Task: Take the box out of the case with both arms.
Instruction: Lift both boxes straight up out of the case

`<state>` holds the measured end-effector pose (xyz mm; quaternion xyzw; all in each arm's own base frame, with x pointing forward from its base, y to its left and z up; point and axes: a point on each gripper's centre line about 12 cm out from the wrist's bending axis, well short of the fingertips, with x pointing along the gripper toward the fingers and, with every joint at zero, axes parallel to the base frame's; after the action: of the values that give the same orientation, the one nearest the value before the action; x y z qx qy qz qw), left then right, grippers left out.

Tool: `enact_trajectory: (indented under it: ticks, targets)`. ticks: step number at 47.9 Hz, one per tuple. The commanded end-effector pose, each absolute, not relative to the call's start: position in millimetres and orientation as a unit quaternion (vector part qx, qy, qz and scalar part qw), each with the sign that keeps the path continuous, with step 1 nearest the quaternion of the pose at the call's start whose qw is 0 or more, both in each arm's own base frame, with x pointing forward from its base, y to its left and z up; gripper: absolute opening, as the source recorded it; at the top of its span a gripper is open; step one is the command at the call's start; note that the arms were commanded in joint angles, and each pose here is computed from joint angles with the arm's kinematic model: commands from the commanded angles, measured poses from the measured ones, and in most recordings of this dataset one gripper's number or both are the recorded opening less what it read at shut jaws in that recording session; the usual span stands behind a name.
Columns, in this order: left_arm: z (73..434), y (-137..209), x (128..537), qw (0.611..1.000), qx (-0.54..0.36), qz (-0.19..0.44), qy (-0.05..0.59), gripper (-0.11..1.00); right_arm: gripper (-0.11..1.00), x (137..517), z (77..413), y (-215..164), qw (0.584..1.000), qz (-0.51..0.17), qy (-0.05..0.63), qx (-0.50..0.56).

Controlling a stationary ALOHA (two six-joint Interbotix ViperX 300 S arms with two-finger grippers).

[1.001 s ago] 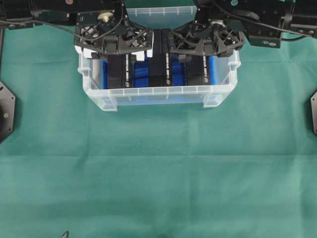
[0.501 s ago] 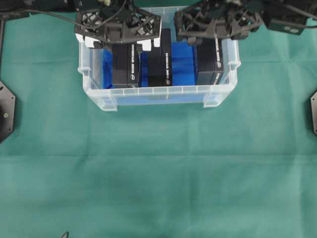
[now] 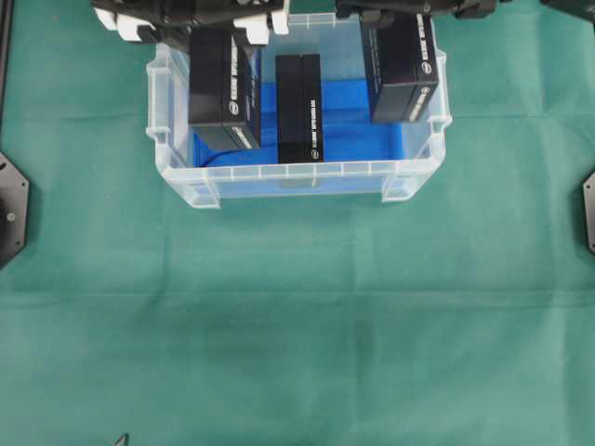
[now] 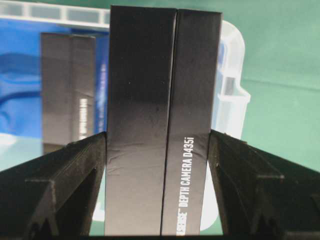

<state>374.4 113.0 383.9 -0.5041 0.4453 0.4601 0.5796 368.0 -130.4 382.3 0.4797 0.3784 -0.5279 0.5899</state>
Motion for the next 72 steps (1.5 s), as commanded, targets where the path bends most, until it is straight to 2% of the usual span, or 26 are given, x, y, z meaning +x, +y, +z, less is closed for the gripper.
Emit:
enact_trajectory:
  ticks: [1, 13, 25, 35, 72]
  targets:
    - [422, 108, 364, 0.604, -0.513, 0.444, 0.418, 0.63, 0.65, 357, 423, -124, 0.616, -0.511, 0.346, 0.489]
    - [451, 105, 355, 0.610, -0.516, 0.440, 0.410, 0.63, 0.65, 346, 457, -116, 0.624, -0.519, 0.329, 0.483]
    - [467, 100, 353, 0.602, -0.511, 0.443, 0.424, 0.63, 0.65, 338, 480, -109, 0.630, -0.514, 0.317, 0.488]
    - [476, 101, 358, 0.608, -0.513, 0.439, 0.417, 0.63, 0.65, 340, 482, -106, 0.630, -0.513, 0.320, 0.487]
    - [473, 104, 355, 0.607, -0.507, 0.445, 0.419, 0.63, 0.65, 337, 481, -104, 0.624, -0.516, 0.330, 0.485]
